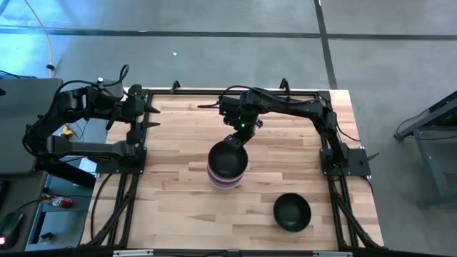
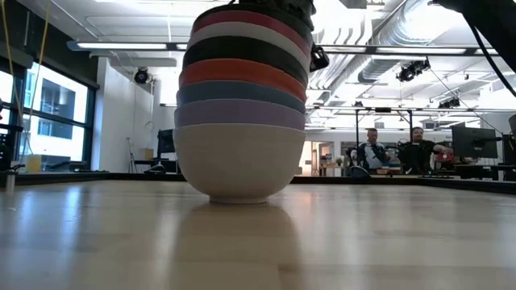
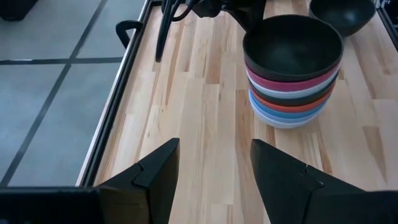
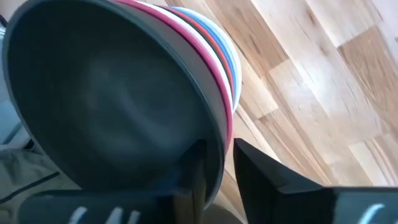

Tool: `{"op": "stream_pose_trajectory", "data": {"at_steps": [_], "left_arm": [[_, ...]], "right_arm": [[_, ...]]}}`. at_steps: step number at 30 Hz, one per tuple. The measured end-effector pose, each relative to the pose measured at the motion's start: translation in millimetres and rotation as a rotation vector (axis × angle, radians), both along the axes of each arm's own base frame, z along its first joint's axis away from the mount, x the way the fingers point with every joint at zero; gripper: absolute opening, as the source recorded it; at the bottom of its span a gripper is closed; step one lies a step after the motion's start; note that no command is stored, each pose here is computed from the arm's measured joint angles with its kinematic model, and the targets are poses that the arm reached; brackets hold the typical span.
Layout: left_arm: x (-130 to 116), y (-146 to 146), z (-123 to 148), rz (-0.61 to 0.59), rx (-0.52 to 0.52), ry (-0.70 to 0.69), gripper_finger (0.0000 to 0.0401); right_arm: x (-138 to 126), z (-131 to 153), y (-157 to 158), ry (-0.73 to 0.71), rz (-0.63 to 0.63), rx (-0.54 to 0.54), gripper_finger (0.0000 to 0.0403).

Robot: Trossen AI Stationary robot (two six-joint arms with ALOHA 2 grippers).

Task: Nest bowls inside each other
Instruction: Stack the black bowl on top of the top black bowl

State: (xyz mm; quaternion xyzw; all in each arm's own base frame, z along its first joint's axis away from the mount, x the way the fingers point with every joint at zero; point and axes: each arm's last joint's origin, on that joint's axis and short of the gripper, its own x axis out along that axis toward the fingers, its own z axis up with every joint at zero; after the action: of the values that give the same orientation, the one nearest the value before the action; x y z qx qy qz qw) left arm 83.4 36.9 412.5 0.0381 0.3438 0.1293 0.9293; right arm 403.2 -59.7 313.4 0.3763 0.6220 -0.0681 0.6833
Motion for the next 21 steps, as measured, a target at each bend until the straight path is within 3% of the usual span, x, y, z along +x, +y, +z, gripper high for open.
{"op": "stream_pose_trajectory", "data": {"at_steps": [15, 21], "left_arm": [[0, 0, 0, 0.0, 0.0, 0.0, 0.0186], [0, 0, 0, 0.0, 0.0, 0.0, 0.0186]], "right_arm": [[-2, 2, 0, -0.013, 0.046, -0.006, 0.0099], [-6, 27, -2, -0.075, 0.056, -0.039, 0.0099]]}}
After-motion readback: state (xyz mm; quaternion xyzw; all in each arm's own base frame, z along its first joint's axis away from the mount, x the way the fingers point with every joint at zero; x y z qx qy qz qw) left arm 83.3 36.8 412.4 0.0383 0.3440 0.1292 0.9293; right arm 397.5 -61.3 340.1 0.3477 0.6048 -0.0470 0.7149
